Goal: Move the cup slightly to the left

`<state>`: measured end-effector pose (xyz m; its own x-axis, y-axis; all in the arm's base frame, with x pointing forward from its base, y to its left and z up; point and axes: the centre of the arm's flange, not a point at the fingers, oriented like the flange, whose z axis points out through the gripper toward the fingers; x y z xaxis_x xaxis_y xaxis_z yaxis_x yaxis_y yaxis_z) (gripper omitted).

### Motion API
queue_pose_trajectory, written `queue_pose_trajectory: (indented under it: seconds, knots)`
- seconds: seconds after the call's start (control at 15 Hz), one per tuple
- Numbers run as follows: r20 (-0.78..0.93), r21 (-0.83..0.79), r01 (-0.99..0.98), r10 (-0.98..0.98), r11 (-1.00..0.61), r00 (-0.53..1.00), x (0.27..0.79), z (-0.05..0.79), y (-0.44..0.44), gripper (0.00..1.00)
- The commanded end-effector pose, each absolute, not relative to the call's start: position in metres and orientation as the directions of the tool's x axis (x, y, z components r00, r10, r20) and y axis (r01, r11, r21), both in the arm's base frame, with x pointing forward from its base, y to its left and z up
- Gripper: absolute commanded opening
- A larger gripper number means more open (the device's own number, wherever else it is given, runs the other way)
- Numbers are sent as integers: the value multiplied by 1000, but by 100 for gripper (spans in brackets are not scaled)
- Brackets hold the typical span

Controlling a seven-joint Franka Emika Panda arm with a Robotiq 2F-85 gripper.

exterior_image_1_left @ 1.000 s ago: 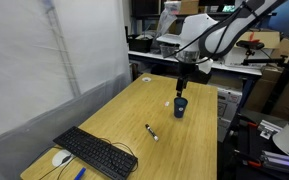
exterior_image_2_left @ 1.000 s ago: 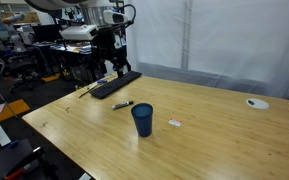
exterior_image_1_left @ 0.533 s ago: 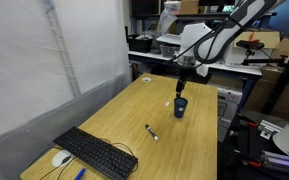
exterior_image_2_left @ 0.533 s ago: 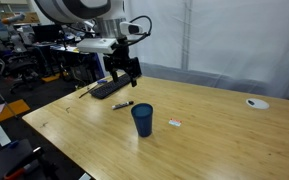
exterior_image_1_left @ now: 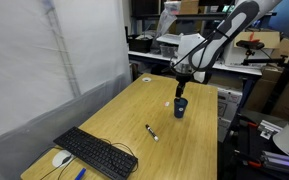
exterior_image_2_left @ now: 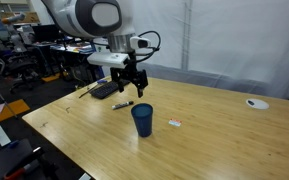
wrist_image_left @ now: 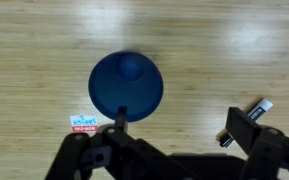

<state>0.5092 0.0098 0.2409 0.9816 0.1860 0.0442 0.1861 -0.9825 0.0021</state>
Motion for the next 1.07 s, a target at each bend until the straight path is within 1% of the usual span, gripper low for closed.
queue_pose_trajectory:
  seconds: [0.0, 1.0]
  knots:
    - [59, -3, 196, 195, -981, 979, 518, 225, 6, 100]
    - [5, -16, 185, 185, -983, 983, 508, 170, 0, 100]
